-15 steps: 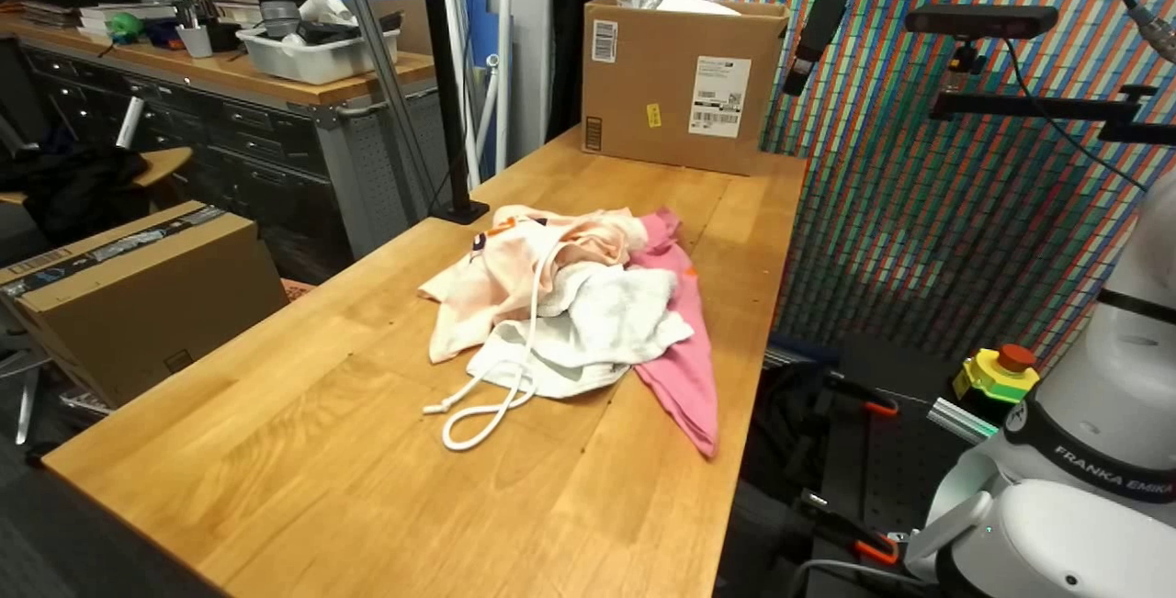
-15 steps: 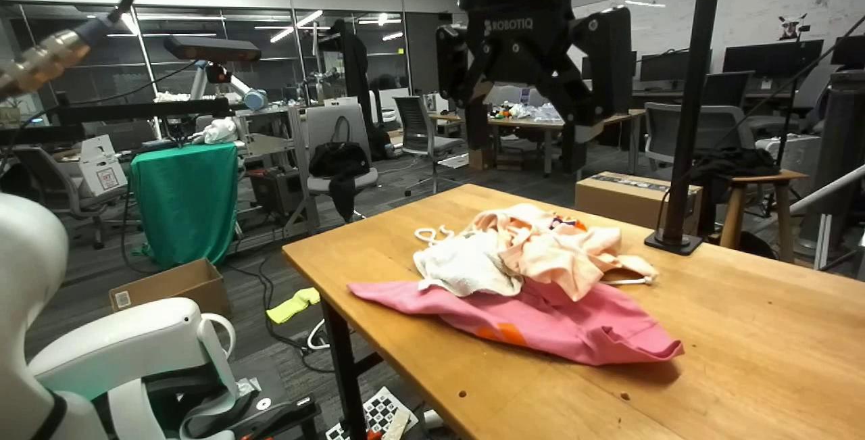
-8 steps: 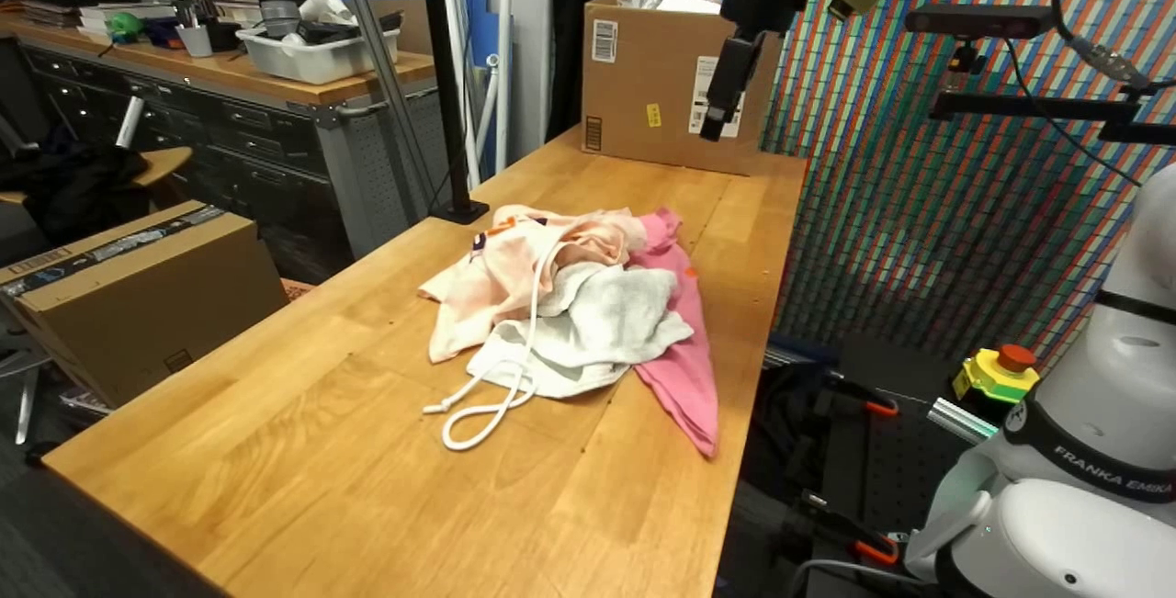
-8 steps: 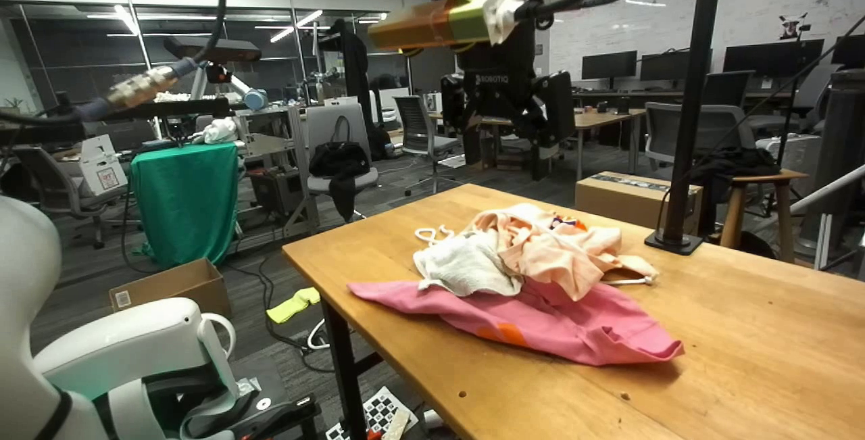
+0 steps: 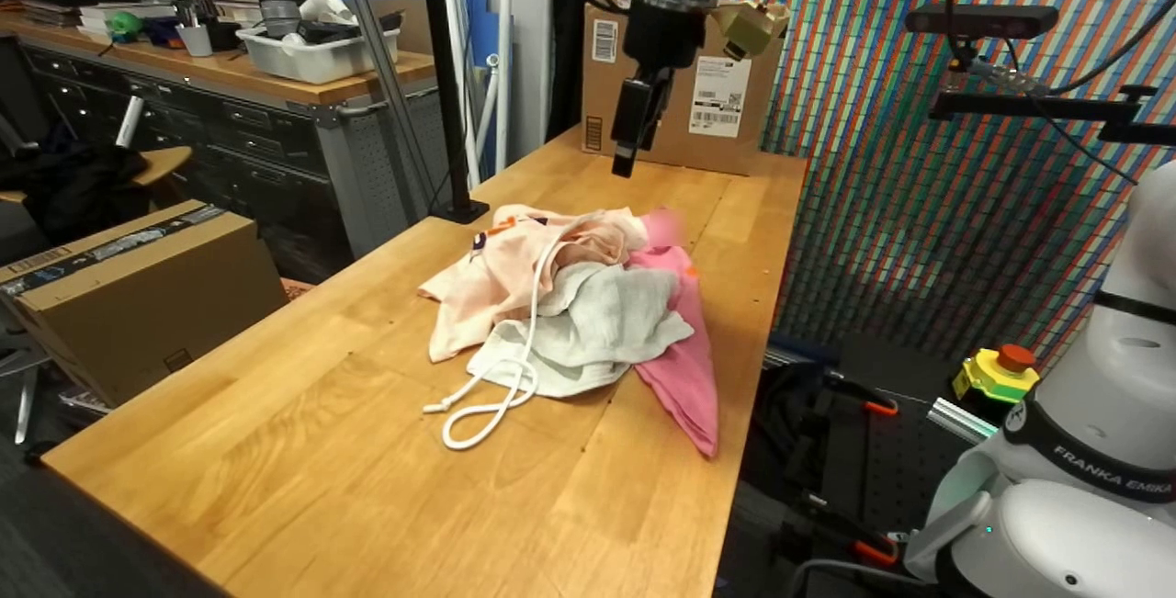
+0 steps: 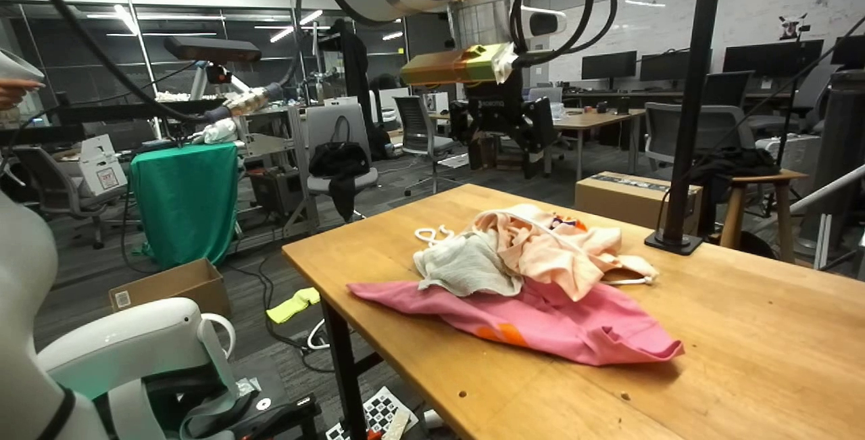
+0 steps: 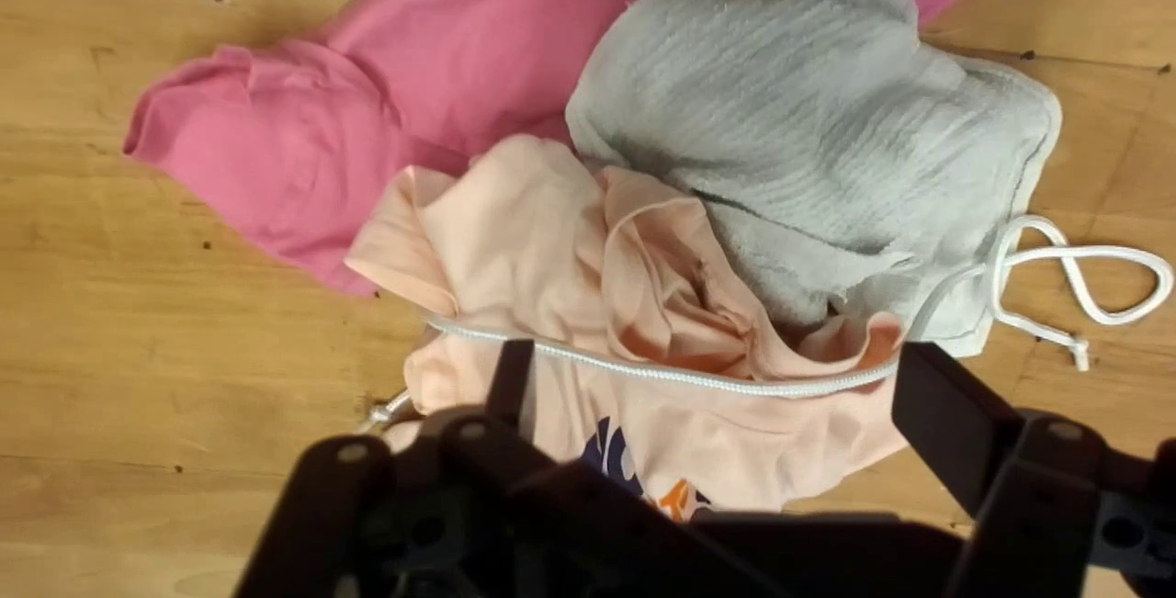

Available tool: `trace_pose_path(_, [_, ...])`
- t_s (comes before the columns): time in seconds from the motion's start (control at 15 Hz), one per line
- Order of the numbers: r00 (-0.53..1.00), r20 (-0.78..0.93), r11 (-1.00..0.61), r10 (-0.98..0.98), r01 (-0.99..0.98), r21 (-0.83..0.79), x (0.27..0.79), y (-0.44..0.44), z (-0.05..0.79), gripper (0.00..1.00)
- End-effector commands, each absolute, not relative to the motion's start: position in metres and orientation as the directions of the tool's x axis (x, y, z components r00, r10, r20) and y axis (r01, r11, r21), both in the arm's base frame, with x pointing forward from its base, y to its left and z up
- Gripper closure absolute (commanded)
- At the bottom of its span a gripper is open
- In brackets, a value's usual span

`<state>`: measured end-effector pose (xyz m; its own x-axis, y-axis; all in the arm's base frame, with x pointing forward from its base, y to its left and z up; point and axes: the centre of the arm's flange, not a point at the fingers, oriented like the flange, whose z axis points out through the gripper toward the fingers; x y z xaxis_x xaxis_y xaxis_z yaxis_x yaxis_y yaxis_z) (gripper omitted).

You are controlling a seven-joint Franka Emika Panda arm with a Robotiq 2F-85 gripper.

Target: Move the peach shirt to the right, move the white towel and pink shirt to the left, move the radish backwards, move the long white rope to the right

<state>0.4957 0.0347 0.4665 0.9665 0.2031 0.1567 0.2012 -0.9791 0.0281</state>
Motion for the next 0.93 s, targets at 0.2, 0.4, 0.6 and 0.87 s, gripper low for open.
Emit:
trace_pose_path(0.2, [0.945, 0.185, -0.963, 0.269, 0.262, 0.063, 0.571, 0.069, 0.448, 0.00])
trace_pose_path(0.4, [0.932, 0.173, -0.948, 0.319, 0.311, 0.075, 0.590, 0.087, 0.431, 0.00])
trace_pose_path(0.6, [0.924, 0.137, -0.933, 0.358, 0.349, 0.089, 0.598, 0.105, 0.413, 0.00])
trace_pose_path(0.87, [0.912, 0.101, -0.916, 0.398, 0.388, 0.100, 0.606, 0.122, 0.389, 0.00])
